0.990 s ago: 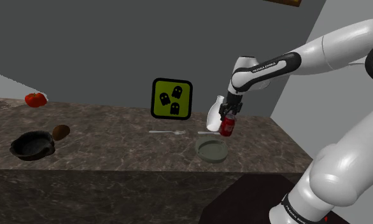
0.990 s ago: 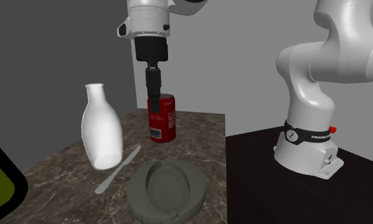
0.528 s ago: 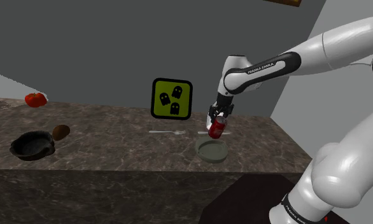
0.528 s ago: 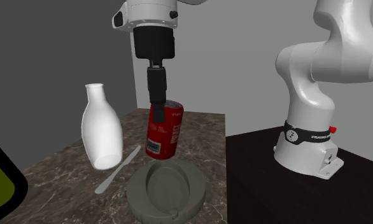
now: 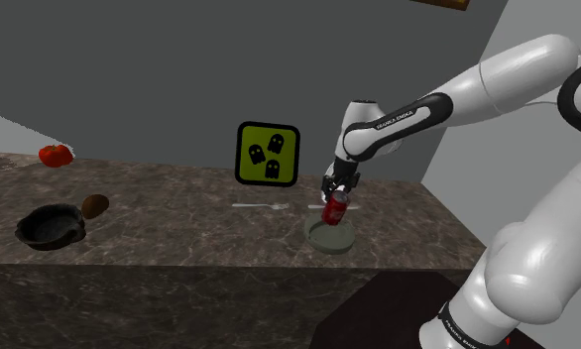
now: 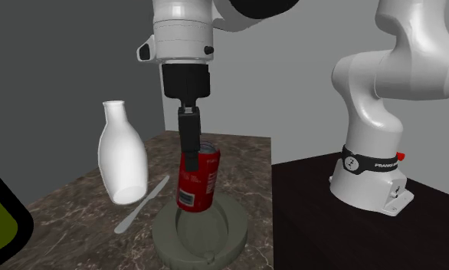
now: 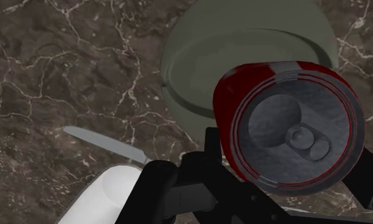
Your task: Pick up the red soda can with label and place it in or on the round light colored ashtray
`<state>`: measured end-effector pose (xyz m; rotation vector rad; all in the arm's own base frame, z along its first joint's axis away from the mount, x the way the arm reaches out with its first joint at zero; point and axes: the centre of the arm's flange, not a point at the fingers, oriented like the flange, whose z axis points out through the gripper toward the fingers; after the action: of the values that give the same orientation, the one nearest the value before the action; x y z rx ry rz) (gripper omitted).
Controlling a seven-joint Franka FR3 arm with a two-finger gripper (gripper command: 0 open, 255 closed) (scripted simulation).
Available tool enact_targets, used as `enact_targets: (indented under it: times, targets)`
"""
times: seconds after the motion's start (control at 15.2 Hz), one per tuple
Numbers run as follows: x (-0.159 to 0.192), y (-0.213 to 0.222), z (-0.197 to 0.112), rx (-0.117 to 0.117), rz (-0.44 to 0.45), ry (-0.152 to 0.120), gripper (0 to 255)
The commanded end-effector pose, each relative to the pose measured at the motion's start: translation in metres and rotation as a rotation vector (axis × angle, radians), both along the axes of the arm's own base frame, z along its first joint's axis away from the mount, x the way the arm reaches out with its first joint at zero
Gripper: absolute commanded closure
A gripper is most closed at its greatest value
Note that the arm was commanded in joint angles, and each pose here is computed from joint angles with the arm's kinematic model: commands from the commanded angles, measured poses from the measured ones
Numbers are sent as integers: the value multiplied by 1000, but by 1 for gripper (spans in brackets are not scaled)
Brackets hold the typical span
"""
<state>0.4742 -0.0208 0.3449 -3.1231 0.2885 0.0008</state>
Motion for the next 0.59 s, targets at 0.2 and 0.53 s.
enact_targets:
  times: [0.2,0.53]
  targets:
    - [0,0,-26,0,0,-1,255]
    - [0,0,-51,0,0,-1,255]
